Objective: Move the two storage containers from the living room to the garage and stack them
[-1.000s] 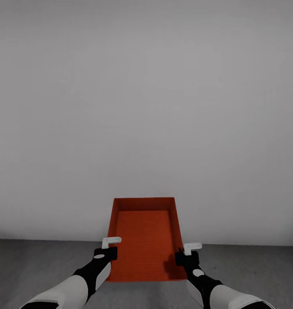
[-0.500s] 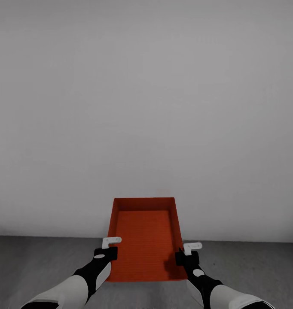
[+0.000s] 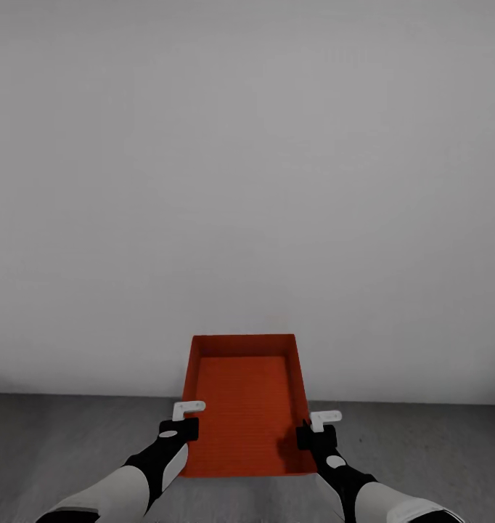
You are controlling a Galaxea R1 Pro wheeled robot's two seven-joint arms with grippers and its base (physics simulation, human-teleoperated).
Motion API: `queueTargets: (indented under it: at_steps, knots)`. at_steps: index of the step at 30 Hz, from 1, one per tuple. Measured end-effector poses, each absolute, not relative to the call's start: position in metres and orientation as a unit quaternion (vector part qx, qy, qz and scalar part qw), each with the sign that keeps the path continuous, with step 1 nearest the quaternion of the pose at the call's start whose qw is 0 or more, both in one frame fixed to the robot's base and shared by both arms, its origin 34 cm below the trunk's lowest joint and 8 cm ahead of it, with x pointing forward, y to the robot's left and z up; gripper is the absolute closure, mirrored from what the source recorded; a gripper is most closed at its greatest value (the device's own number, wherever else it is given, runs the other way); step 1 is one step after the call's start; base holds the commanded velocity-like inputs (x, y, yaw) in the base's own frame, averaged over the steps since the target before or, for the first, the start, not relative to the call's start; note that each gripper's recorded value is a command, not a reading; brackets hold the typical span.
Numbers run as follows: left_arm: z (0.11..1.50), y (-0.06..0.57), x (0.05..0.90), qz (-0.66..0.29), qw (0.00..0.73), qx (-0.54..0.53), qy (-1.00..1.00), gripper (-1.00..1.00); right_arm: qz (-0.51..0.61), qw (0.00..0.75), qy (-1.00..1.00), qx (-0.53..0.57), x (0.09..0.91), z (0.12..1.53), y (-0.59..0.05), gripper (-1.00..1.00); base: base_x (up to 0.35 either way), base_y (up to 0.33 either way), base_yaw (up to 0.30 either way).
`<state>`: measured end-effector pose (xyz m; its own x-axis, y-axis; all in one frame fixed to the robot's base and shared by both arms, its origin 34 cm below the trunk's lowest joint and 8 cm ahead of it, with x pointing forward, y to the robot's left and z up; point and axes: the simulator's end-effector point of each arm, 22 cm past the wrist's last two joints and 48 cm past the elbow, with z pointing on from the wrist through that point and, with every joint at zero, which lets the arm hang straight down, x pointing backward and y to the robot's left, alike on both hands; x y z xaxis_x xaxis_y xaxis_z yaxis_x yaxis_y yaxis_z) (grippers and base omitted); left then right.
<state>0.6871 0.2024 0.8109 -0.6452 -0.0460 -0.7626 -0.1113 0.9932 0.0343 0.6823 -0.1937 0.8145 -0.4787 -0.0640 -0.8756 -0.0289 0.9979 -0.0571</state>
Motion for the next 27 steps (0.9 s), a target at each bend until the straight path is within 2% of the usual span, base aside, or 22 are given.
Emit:
queueTargets:
  at_steps: [27]
  knots:
    - [0.787, 0.202, 0.681, 0.04, 0.4, -0.042, 0.915, 1.0, -0.017, 0.492, 0.87, -0.027, 0.676, 0.791, -0.194, 1.0, 0.0, 0.0, 0.0]
